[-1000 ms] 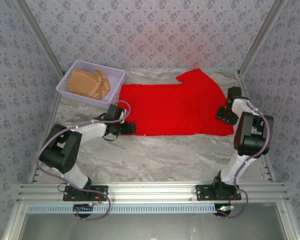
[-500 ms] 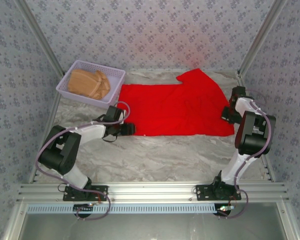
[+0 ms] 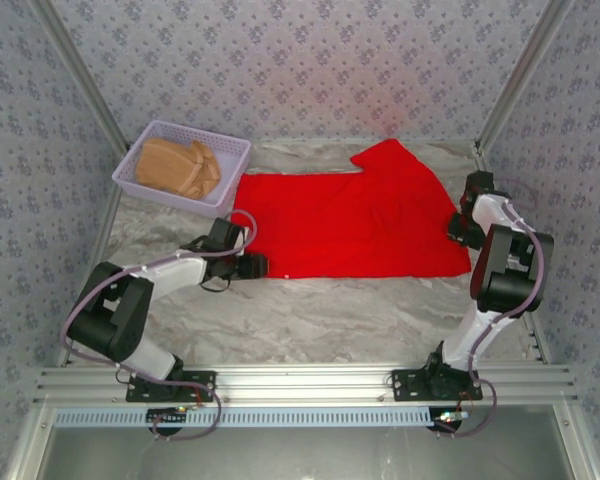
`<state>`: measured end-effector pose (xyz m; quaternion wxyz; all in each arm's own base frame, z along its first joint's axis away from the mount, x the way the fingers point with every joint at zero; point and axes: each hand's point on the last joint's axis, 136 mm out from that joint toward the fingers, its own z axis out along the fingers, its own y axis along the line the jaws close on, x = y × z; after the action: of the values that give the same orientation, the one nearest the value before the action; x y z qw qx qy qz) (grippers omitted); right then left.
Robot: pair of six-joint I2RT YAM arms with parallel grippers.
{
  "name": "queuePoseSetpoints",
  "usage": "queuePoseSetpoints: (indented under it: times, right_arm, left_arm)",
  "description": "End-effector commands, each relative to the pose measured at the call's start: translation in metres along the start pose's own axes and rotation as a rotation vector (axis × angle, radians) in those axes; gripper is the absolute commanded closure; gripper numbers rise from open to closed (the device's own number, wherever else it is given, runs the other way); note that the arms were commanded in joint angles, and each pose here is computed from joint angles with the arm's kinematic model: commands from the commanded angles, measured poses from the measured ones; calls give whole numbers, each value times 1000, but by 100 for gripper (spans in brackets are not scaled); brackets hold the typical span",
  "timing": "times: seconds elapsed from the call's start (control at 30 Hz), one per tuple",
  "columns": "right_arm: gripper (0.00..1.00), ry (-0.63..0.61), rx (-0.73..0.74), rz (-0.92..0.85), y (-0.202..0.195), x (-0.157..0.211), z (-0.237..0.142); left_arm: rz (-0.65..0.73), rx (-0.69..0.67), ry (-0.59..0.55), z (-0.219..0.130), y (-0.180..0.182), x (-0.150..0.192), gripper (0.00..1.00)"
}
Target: Fold the inside-out t-shirt
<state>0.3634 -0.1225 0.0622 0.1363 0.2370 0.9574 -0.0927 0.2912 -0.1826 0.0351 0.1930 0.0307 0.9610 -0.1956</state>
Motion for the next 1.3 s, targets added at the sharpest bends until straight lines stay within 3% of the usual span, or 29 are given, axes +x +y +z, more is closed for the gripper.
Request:
queuePoseSetpoints:
  times: [0.0,0.17,0.27,0.43,0.67,0.77,1.1,1.27]
  right_arm:
    - [52,-97,-73,-13,19,-4,-38]
    - [47,-99,-307,-68,90,13,-40]
    - [48,-53,-378,-98,120,21,-29]
    - [52,44,-364,-72,123,31,-3]
    - [53,162,-299,-38,105,49,17]
    - [54,235,-263,-55,94,75,25]
    - [56,324,-207,-87,78,146,12]
    - [56,322,-205,-62,65,183,-2]
  left_arm:
    - [6,-16,-53,-26,-8,-14,34]
    - [9,19,-176,-42,-22,-46,28]
    - [16,40,-151,-29,-30,-56,28]
    - [12,20,-93,-4,-27,-58,29]
    - [-2,-4,24,15,-10,-20,29]
    - [-10,-17,68,16,-2,3,30]
    - [-104,-81,146,-11,27,89,30]
    - [-139,-96,114,-33,22,104,29]
